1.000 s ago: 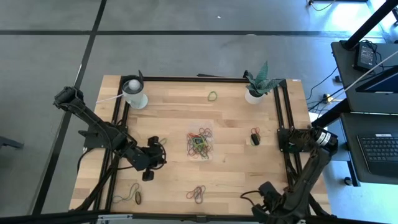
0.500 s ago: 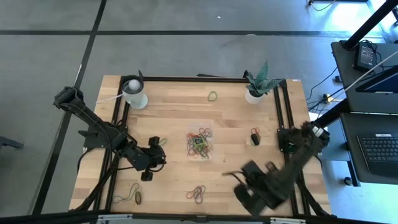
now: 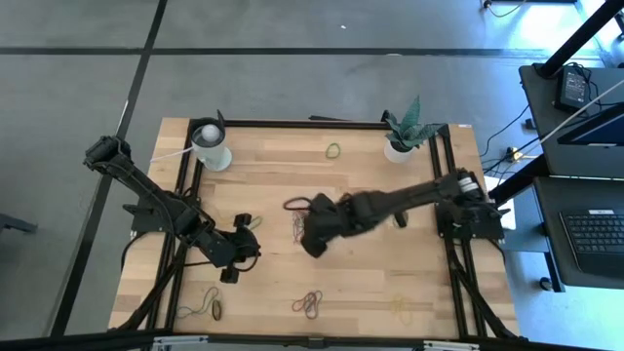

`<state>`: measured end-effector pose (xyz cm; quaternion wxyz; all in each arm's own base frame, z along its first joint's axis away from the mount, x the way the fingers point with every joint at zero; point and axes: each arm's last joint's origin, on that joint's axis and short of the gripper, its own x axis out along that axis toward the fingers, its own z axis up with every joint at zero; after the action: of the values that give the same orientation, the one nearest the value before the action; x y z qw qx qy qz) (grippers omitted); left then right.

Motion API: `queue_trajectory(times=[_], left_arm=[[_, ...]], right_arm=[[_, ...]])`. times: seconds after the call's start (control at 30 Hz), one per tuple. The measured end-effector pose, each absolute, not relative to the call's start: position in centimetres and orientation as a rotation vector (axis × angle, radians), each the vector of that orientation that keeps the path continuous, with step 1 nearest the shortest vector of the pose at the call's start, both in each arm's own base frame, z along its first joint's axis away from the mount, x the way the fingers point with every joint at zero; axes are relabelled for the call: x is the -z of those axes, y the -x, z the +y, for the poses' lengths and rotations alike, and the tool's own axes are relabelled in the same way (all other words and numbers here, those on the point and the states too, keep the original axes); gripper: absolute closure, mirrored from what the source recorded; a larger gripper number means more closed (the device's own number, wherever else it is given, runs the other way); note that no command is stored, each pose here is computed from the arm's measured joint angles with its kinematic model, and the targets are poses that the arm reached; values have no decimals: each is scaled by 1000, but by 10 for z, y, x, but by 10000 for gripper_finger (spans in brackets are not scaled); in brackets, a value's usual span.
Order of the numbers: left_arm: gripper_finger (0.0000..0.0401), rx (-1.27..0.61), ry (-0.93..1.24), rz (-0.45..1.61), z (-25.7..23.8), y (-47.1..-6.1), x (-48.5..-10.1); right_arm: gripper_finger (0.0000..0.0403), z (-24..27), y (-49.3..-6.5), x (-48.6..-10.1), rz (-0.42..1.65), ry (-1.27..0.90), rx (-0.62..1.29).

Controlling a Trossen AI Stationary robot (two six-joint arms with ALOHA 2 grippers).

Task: Pick and place rubber bands into bin
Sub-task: Put the black rubber band into the transparent bin

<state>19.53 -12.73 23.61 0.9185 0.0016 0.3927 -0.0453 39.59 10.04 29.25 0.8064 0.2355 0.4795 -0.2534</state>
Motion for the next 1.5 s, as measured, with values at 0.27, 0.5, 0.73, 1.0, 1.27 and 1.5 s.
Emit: queue_trajectory(times=[0.27, 0.5, 0.73, 1.0, 1.27, 1.5], left_arm=[[397, 142, -15, 827, -128, -194, -236], [397, 160, -39, 828, -129, -194, -235], [397, 164, -47, 828, -129, -194, -235], [397, 162, -46, 827, -129, -194, -236], [397, 139, -2, 824, -129, -195, -236], [397, 121, 46, 821, -129, -195, -236]], right_arm=[[403, 85, -425, -227, 1260, -511, 508], [375, 87, -432, -196, 1354, -523, 531], [321, 86, -430, -206, 1340, -544, 545], [277, 87, -433, -221, 1310, -533, 507], [285, 103, -422, -249, 1202, -381, 477], [311, 104, -404, -286, 1112, -258, 442]])
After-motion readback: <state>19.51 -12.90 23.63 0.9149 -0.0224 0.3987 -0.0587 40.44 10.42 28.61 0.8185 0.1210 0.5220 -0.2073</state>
